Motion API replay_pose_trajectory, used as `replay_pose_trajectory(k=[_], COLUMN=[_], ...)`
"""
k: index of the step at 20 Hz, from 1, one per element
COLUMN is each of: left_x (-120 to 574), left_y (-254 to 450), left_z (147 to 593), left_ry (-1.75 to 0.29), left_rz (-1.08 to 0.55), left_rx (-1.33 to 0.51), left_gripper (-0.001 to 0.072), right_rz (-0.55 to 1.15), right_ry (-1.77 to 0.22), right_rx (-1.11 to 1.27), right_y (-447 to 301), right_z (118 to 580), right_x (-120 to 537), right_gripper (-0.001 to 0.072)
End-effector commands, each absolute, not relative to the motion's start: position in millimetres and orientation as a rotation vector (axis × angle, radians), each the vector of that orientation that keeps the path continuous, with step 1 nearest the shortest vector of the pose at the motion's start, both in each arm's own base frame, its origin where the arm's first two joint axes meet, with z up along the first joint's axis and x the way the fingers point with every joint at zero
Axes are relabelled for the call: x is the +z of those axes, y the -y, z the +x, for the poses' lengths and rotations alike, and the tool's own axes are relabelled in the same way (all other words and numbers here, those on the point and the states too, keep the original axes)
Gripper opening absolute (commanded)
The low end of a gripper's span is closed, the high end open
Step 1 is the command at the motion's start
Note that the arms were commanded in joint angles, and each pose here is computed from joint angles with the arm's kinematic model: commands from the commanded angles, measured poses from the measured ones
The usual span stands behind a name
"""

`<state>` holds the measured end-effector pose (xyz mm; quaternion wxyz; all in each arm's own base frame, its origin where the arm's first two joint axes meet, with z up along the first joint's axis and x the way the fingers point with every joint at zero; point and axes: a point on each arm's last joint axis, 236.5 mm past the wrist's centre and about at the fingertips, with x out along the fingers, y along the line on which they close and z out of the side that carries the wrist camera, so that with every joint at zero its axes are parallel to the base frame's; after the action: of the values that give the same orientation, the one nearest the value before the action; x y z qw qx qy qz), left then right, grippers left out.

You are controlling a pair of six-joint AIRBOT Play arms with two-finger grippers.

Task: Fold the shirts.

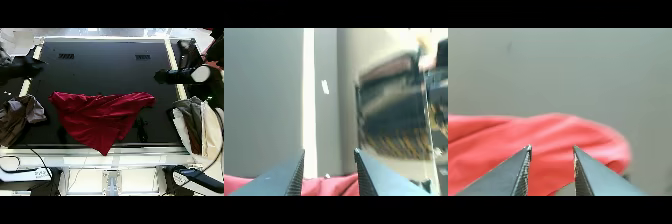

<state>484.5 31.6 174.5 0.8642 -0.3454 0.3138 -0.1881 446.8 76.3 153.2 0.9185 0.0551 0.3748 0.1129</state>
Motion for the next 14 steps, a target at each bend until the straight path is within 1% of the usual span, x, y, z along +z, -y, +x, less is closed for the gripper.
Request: replay_pose_trajectory(k=[1,3,5,7,9,11,12,14], left_x=[211,199,161,105,45,-4,-23,-47], left_y=[-82,-107,-103,-79,-42,-9,5,28], left_z=[406,357,315,291,270,249,237,221], left_ry=[-0.644,-0.649,-0.673,-0.716,-0.809,-0.916,-0.969,-1.043], left_rz=[-0.562,-0.594,-0.743,-0.906,-1.06,-1.174,-1.212,-1.228], left_rx=[-0.242,-0.063,0.052,0.108,0.082,0.064,0.06,0.027], left_gripper=[0.0356,0.0357,0.0357,0.0357,0.0356,0.0356,0.0357,0.0357], right_rz=[-0.019,-0.022,-0.021,-0.011,-0.004,-0.004,-0.005,-0.006], right_ry=[-0.589,-0.507,-0.457,-0.437,-0.436,-0.439,-0.439,-0.439], right_rx=[0.157,0.155,0.156,0.165,0.171,0.171,0.17,0.17], right_y=[-48,-46,-45,-48,-49,-49,-49,-49], right_z=[422,402,388,382,382,383,383,383], right_x=[232,265,285,294,294,293,293,293], right_gripper=[0.031,0.031,0.031,0.031,0.0309,0.0309,0.031,0.031])
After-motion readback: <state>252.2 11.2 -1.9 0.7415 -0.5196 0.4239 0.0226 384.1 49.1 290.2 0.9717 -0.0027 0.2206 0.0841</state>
